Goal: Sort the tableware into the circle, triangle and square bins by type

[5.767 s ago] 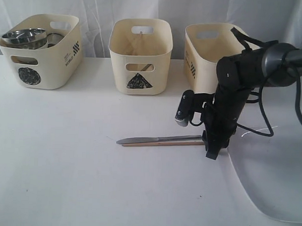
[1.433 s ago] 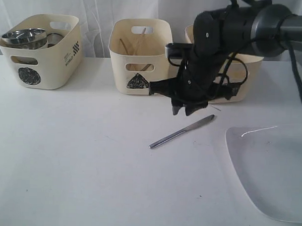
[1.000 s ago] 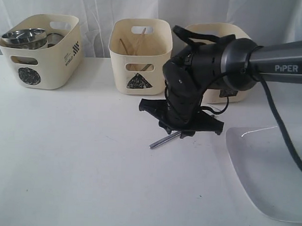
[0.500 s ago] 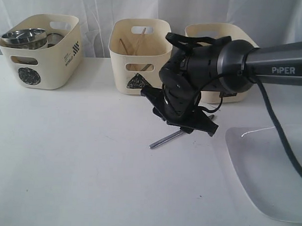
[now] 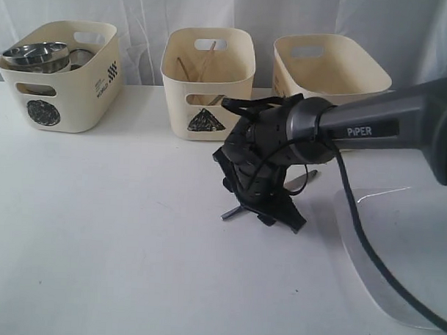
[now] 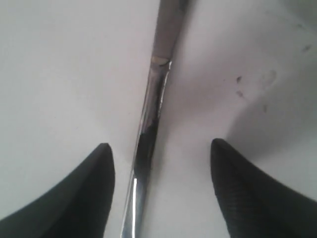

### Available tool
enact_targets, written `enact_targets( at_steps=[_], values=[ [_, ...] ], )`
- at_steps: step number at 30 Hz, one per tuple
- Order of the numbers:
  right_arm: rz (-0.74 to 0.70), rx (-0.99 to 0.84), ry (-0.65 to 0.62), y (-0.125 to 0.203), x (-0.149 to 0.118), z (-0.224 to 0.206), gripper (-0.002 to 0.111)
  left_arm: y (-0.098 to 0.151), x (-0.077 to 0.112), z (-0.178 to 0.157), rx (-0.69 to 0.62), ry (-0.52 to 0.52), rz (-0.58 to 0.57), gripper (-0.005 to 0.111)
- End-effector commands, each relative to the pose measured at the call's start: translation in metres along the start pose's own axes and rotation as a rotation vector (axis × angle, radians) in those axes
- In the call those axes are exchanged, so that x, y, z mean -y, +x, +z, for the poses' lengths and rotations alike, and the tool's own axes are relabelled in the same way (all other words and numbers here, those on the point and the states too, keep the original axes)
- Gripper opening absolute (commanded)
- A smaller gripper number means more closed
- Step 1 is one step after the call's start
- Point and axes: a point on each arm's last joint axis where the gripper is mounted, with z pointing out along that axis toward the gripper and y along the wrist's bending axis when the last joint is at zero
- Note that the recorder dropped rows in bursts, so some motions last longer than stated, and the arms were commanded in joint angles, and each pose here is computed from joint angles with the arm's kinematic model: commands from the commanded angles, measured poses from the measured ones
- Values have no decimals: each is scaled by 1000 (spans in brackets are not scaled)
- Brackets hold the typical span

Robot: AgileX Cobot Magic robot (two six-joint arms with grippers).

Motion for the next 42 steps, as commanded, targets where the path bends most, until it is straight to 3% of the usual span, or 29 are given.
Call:
enact_targets(
  at_steps=[1, 11, 13, 18, 23, 27, 34, 39, 42],
  values=[
    [-20, 8, 1, 10, -7, 7, 53, 1, 0, 0, 6, -1, -10, 0],
    [-25, 14, 98, 18, -12, 12, 50, 1, 0, 0, 6, -1, -10, 0],
    [-19, -3, 103, 19, -12, 12, 44, 1, 0, 0, 6, -1, -10, 0],
    [28, -65, 181, 30, -6, 9, 15, 1, 0, 0, 6, -1, -10, 0],
    [-22, -56, 268, 33, 2, 4, 11, 1, 0, 0, 6, -1, -10, 0],
    [-220, -27, 307, 29, 5, -2, 11, 1, 0, 0, 6, -1, -10, 0],
    [-906, 56, 325, 23, 0, -10, 10, 1, 0, 0, 6, -1, -10, 0],
    [-1190, -108, 176, 39, -1, -7, 0, 1, 0, 0, 6, -1, -10, 0],
    [-1189, -150, 149, 45, 5, -3, 0, 1, 0, 0, 6, -1, -10, 0]
  ],
)
